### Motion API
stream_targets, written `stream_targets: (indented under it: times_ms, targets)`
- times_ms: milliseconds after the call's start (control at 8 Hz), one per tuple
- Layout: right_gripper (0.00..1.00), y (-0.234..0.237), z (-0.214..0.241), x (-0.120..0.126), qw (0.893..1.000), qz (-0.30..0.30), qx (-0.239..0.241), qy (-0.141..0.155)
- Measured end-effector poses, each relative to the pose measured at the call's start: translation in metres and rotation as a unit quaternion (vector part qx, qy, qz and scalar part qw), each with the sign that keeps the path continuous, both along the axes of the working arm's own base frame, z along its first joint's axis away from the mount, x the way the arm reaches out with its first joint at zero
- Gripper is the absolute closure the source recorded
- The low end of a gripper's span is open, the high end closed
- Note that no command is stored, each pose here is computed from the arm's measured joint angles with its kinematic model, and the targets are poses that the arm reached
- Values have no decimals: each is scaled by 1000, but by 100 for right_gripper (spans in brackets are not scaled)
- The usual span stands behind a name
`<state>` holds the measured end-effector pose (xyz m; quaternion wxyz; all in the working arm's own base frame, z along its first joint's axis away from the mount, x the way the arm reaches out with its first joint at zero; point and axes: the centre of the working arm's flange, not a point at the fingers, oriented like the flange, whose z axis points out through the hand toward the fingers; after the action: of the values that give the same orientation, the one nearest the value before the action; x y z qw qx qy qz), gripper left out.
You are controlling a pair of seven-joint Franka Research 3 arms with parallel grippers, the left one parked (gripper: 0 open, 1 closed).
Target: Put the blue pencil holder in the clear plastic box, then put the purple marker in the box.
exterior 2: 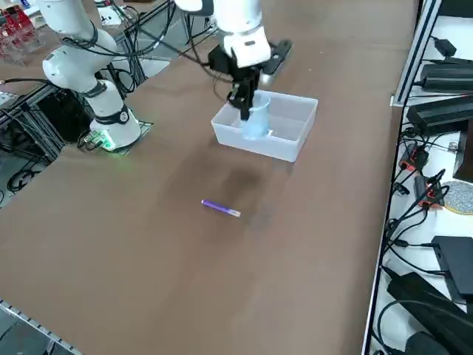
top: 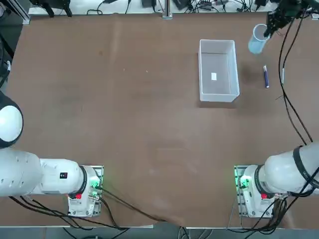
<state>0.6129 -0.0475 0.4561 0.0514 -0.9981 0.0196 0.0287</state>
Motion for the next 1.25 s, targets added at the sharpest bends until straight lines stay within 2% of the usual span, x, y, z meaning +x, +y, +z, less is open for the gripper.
stream_targets:
  times_ms: [625, 1000, 1250]
  targets:
    - [96, 110, -18, -1, 999, 24, 13, 21]
    - [96, 157, -63, -13, 999, 22, 36, 23]
    - [96, 169, -98, -22, 999, 24, 35, 29]
